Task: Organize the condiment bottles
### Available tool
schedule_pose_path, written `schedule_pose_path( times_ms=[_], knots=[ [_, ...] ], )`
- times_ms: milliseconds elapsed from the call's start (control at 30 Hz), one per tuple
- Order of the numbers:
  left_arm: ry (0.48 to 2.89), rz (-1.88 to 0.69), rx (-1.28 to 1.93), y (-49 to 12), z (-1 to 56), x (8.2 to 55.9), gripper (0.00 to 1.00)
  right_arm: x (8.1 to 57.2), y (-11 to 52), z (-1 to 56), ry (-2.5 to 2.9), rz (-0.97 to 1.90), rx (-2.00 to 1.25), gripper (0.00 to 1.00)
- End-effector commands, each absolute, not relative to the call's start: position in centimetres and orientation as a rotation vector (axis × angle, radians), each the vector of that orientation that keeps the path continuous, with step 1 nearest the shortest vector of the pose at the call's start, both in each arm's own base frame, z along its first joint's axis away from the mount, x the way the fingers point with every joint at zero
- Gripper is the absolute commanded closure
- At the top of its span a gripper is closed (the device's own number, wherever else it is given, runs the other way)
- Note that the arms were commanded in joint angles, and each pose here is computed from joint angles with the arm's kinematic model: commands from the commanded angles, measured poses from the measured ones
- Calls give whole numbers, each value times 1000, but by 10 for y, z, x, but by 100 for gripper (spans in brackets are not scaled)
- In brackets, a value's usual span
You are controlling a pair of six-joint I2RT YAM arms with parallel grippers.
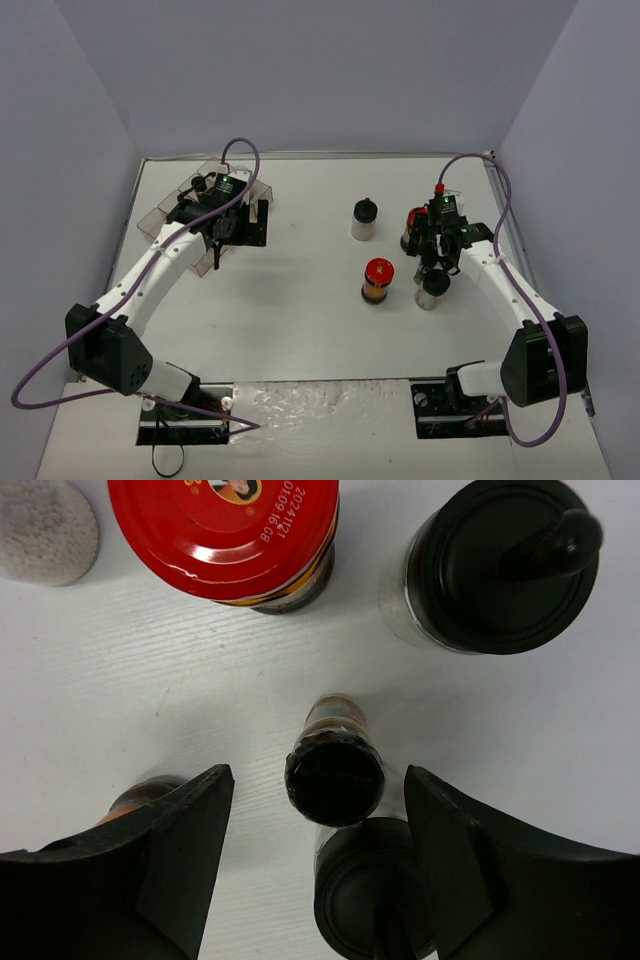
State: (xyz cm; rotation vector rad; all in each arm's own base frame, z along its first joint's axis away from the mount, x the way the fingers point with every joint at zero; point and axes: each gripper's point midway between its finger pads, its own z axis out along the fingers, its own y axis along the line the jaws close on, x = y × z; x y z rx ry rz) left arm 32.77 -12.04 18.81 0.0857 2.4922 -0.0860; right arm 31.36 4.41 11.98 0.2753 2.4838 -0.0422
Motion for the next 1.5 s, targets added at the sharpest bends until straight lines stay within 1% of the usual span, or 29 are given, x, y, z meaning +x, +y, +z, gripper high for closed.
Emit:
schedule_pose_path(
  times_ms=[0,67,100,233,267,300,400,500,567,667,767,933,1100,1267,1467],
  knots=[
    [2384,-104,72,-118,221,332,3,317,41,106,2483,-77,307,36],
    [2385,-103,72,-118,221,330,3,317,41,103,2485,-74,306,38],
    [2385,-103,72,-117,220,329,3,317,42,98,2496,-76,305,41],
    [2391,-100,75,-116,219,327,3,315,41,89,2510,-86,309,44],
    [2391,-100,75,-116,219,327,3,315,40,89,2508,-89,310,46],
    [2388,-101,74,-116,219,326,3,315,40,88,2506,-94,305,52],
    [2381,-101,76,-116,222,326,3,318,38,94,2489,-105,295,65],
    [2372,-92,77,-114,226,326,3,324,42,107,2464,-75,260,88],
    [2367,-89,80,-113,229,325,3,332,49,124,2436,-34,227,99],
    [2356,-84,87,-110,235,322,3,342,67,150,2398,53,161,100],
    [2340,-84,99,-107,241,317,3,357,102,192,2316,135,40,100],
    [2312,-82,106,-100,248,308,3,372,180,235,2236,258,-206,100],
    [2281,-78,85,-89,253,295,3,374,258,235,2216,312,-437,100],
    [2262,-90,53,-78,249,276,3,369,316,205,2230,306,-614,100],
    [2261,-179,70,-84,238,258,3,359,361,159,2242,334,-769,100]
  ],
)
